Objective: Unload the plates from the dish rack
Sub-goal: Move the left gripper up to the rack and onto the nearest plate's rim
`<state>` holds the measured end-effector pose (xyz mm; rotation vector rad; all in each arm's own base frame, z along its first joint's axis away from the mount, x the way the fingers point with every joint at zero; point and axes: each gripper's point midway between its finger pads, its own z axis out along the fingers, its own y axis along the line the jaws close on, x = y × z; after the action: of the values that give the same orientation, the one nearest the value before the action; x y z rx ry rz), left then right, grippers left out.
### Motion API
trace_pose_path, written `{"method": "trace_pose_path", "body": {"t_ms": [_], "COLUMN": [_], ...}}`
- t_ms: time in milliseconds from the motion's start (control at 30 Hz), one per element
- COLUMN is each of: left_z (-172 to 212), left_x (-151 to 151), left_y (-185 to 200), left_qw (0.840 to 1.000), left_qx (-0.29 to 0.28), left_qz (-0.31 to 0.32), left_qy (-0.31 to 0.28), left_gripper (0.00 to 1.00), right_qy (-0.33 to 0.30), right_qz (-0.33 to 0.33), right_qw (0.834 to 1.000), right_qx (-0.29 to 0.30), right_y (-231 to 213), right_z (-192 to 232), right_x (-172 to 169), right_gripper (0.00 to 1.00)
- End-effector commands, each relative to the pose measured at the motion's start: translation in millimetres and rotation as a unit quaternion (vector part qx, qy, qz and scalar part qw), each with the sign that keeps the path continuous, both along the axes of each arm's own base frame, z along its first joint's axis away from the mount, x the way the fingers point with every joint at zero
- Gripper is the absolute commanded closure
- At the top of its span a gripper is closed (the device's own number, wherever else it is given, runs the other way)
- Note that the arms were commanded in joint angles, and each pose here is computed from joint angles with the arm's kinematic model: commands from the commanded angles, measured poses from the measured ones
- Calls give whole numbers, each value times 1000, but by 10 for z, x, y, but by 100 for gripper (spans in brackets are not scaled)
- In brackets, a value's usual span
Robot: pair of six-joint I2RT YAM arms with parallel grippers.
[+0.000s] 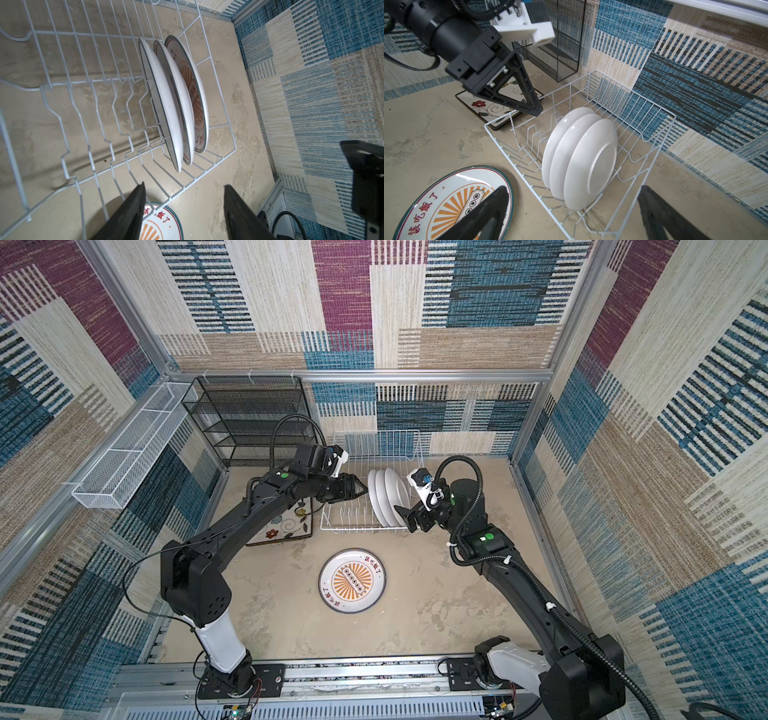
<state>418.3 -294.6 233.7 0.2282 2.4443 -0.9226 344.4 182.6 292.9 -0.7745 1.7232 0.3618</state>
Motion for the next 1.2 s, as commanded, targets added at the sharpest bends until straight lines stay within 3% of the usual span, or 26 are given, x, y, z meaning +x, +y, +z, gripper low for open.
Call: {"method": "trace_pose_path", "body": {"t_ms": [0,367,767,1167], "left_z": [-57,-285,-481,-575], "left_x": [88,306,456,558], "left_y": [-77,-111,-157,-342], "left_qw": [1000,1000,999,999], "left_qx": [7,29,44,19], "left_qz": [-18,1,11,1], "left_qy": [-15,-6,12,31], "left_gripper": [41,53,58,70], "right_qy": [-9,-20,-21,-14], "right_qz": [-13,-13,-18,-21], "right_qw": [1000,1000,1000,1000], "right_qx": [7,7,9,10], "right_y": [-39,-59,-74,-79], "right_z": [69,103,106,53], "right_x": [-9,-54,-50,-38], "right_gripper": [1,1,1,1]}}
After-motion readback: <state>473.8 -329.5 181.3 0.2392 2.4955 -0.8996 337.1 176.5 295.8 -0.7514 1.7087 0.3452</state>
